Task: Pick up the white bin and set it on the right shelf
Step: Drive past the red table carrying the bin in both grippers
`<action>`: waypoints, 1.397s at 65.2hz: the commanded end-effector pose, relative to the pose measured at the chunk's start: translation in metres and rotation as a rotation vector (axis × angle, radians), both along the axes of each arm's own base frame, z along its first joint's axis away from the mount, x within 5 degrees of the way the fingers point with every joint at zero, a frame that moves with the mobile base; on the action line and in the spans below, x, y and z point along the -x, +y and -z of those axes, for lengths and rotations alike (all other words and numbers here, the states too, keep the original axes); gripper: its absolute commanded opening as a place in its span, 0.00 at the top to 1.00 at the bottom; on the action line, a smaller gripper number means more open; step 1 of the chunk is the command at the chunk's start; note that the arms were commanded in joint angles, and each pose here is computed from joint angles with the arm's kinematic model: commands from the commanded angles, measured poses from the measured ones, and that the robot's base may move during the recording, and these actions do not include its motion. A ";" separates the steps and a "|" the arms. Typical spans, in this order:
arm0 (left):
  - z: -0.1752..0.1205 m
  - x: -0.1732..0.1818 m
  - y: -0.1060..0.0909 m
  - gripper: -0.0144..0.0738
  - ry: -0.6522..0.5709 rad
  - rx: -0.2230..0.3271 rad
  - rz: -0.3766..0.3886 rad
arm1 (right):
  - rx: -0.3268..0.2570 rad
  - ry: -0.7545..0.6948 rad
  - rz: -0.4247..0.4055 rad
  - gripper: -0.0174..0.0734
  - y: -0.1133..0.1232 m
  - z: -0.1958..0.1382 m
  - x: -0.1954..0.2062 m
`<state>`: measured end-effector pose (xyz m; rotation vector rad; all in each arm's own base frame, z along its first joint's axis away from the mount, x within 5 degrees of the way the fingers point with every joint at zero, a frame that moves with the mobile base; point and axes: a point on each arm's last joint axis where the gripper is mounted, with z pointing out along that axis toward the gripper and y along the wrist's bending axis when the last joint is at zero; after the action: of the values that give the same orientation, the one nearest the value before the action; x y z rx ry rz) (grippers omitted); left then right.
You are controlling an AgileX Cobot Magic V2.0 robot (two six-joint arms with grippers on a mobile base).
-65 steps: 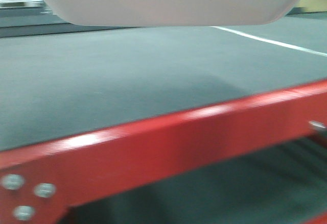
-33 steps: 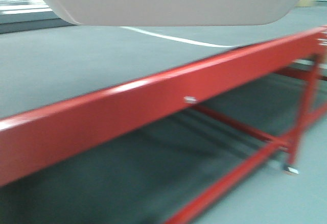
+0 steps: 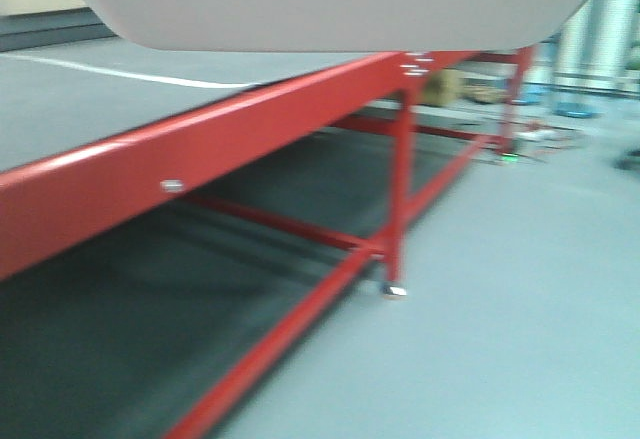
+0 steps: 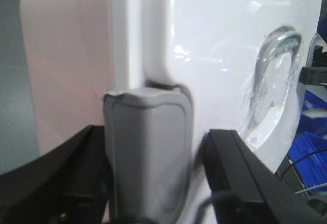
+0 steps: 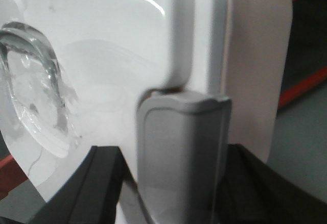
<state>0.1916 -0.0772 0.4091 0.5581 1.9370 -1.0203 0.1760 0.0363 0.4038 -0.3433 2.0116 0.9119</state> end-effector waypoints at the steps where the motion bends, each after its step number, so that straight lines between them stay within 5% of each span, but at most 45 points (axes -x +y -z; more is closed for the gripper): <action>1: -0.027 0.019 -0.011 0.54 -0.039 0.181 0.122 | -0.134 -0.049 -0.155 0.34 0.014 -0.023 0.018; 91: -0.027 0.019 -0.011 0.54 -0.039 0.181 0.122 | -0.134 -0.049 -0.155 0.34 0.014 -0.023 0.018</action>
<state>0.1916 -0.0772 0.4091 0.5581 1.9370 -1.0203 0.1756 0.0364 0.4041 -0.3442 2.0103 0.9110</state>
